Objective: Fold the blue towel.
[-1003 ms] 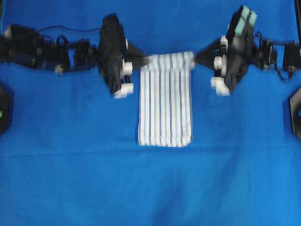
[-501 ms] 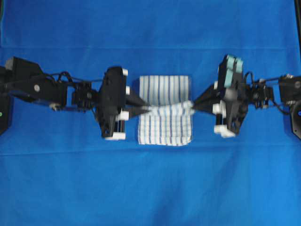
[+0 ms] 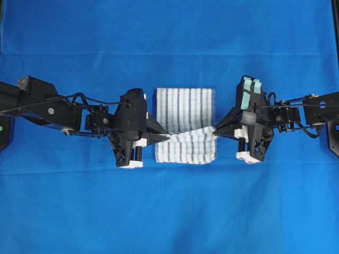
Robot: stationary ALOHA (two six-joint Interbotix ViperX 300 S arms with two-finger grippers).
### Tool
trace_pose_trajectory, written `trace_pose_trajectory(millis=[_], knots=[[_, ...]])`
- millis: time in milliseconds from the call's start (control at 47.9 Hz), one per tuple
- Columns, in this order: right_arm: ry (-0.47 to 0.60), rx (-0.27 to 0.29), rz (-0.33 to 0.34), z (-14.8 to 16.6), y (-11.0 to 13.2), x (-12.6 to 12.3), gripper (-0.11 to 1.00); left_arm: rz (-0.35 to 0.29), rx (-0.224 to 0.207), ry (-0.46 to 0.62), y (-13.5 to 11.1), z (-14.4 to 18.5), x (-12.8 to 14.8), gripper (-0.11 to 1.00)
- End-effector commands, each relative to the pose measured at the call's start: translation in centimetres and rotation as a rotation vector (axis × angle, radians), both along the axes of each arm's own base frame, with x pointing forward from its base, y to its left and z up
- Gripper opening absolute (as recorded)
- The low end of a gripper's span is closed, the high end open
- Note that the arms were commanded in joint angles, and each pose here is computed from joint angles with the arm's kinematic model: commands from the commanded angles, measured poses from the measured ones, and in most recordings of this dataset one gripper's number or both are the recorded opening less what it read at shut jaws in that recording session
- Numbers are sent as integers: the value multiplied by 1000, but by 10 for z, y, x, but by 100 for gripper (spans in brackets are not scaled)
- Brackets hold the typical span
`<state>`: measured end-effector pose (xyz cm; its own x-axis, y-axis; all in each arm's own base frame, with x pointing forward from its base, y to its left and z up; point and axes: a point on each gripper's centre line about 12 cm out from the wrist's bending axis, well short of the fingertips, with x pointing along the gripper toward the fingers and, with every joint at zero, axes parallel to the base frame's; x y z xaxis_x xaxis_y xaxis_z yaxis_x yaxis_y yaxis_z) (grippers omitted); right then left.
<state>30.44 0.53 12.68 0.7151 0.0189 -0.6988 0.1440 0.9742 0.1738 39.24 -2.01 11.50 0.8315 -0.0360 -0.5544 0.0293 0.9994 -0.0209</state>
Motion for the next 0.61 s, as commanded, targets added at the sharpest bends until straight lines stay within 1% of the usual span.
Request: trace_pose_trajectory(millis=[0, 230, 272, 334, 376, 501, 543, 585], knots=[[-1, 3, -3, 1, 0, 3, 8, -7, -3, -29, -4, 5, 3, 4], [15, 2, -4, -5, 0, 11, 8, -7, -1, -20, -4, -2, 3, 4], [17, 2, -4, -5, 0, 13, 8, -7, -1, -18, -4, -3, 3, 6], [20, 2, -4, -6, 0, 15, 8, -7, -1, -17, -4, -3, 2, 14], [17, 3, -5, -6, 0, 18, 8, -9, 0, -17, -4, -3, 2, 21], [8, 3, 0, -3, 2, 23, 10, -8, 1, -20, -3, -1, 3, 36], [2, 6, -3, -1, 2, 25, 15, -6, 1, -20, -2, -1, 3, 40], [-5, 7, -2, 2, 3, 26, 27, -6, 1, -22, -2, 1, 3, 43]])
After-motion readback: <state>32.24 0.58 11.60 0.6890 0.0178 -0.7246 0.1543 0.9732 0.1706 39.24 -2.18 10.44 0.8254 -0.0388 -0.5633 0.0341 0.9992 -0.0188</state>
